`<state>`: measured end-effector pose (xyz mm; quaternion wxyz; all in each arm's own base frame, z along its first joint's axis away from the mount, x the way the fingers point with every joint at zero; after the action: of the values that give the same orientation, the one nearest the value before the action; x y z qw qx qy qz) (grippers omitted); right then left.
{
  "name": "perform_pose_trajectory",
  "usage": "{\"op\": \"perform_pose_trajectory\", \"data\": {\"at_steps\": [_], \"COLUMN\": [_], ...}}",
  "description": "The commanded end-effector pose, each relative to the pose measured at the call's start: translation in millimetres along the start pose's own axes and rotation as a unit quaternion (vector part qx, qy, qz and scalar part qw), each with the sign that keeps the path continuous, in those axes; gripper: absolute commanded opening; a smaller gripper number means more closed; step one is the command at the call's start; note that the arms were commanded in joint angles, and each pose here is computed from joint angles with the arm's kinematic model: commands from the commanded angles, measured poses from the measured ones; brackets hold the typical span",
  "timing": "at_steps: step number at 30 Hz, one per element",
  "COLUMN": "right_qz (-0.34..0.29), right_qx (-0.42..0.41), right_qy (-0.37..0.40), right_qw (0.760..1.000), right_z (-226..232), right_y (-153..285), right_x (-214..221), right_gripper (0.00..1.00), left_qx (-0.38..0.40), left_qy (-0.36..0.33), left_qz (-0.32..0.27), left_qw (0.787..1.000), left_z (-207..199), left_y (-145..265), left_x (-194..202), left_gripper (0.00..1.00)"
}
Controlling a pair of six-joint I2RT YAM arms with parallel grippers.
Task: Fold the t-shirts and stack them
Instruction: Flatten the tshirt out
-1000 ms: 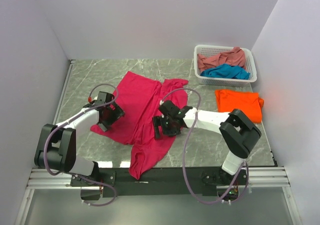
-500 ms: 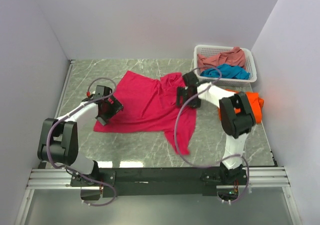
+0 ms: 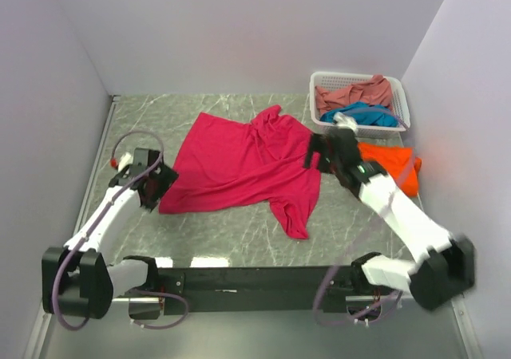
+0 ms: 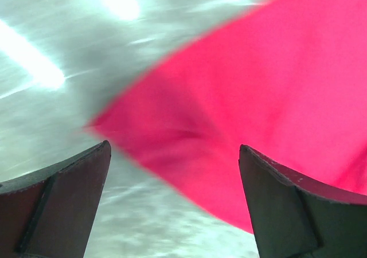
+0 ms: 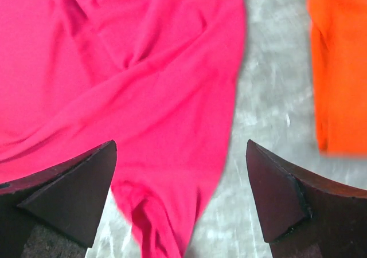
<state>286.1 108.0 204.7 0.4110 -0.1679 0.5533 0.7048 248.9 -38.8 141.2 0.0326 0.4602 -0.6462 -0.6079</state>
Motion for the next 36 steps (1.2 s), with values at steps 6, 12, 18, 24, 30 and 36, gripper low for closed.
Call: {"op": "perform_pose_trajectory", "data": {"at_steps": [6,12,18,24,30,36], "right_qz": [-0.052,0.0,0.068,0.178,0.221,0.243], "right_qx": [-0.049,-0.057,-0.048,-0.031,0.038,0.028], "right_qy": [-0.124,-0.142,-0.144,-0.109,-0.097,-0.073], "right_qw": [0.99,0.988,0.986,0.977,0.97,0.967], "right_z": [-42,-50,-52,-34,-40,-40], "right_y": [38,43,41,48,40,40], "right_x": [41,69,92,144,182,195], "right_gripper": [0.99,0.95,0.9,0.82,0.73,0.7], "left_qx": [-0.07,-0.057,-0.05,-0.048,-0.037,-0.03], "left_qy": [0.057,0.044,0.035,0.027,0.03,0.032], "left_qz": [0.034,0.066,0.093,0.082,0.058,0.047], "left_qw": [0.995,0.995,0.994,0.995,0.997,0.998], "left_z": [57,53,53,53,51,50], "left_y": [-21,-37,-49,-50,-42,-38], "left_x": [31,41,51,49,41,38], "left_gripper": [0.91,0.56,0.22,0.01,0.01,0.01]}}
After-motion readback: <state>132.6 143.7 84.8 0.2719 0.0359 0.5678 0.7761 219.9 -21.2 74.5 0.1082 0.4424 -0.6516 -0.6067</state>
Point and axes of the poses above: each gripper's point midway between its finger pads, its own y axis back along the fingers, its own z axis along the line the jaws close on, x = y × z, the point moved 6 cm from there along y, back along the fingers, and after that the axes turned 13 degrees about -y, right-handed, at the moved point
